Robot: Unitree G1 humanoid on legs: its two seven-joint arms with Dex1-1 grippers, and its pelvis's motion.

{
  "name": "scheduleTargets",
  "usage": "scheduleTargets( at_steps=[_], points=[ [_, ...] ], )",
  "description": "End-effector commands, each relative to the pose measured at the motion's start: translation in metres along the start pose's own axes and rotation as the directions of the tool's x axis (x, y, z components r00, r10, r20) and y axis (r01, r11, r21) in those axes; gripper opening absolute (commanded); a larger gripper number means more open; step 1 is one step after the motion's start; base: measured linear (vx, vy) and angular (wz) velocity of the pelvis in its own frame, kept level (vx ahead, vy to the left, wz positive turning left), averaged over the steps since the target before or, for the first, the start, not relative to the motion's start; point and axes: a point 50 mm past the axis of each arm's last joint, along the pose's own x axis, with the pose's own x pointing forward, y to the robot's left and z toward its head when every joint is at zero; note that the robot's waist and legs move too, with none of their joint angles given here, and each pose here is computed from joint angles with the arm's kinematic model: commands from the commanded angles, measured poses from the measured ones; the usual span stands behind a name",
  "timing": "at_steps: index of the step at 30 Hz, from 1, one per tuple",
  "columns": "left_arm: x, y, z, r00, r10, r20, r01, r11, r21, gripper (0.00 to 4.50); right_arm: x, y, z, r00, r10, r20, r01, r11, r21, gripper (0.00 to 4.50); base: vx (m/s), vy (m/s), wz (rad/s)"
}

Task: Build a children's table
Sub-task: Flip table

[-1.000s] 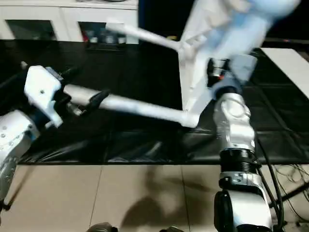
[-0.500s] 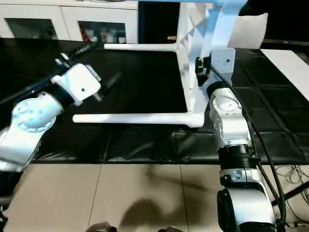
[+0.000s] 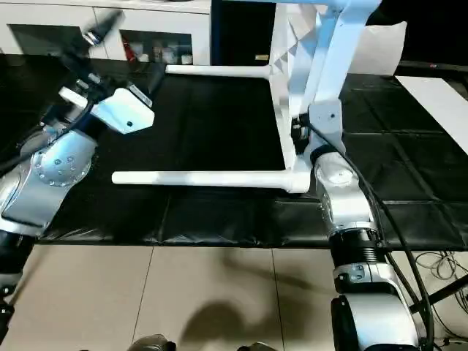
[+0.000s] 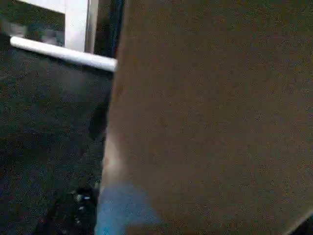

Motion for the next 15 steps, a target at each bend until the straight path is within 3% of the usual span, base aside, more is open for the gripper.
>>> scheduleTargets(
  at_steps=[1,5,10,15],
  points=[
    [0.005,0.010,0.005,0.996,0.059,0.061,-0.063,0.996,0.056,4.50,0.002,0.000,0.006,1.000,-0.002,0.014,0.002,1.000,-0.023,2.47,0.000,0.000,0.00],
    [0.014,0.016,0.004,0.991,0.097,0.091,-0.107,0.988,0.109,4.50,0.003,0.001,0.008,1.000,0.009,0.028,-0.008,0.999,-0.044,2.25,0.000,0.000,0.00],
    [0.022,0.015,-0.008,0.995,0.091,0.046,-0.097,0.983,0.157,4.50,0.004,0.004,0.013,0.998,0.028,0.050,-0.023,0.996,-0.092,2.10,0.000,0.000,0.00],
    [0.030,0.017,-0.028,0.994,0.085,-0.064,-0.072,0.978,0.195,4.50,0.004,0.003,0.019,0.997,0.036,0.068,-0.027,0.991,-0.131,2.10,0.000,0.000,0.00]
  ],
)
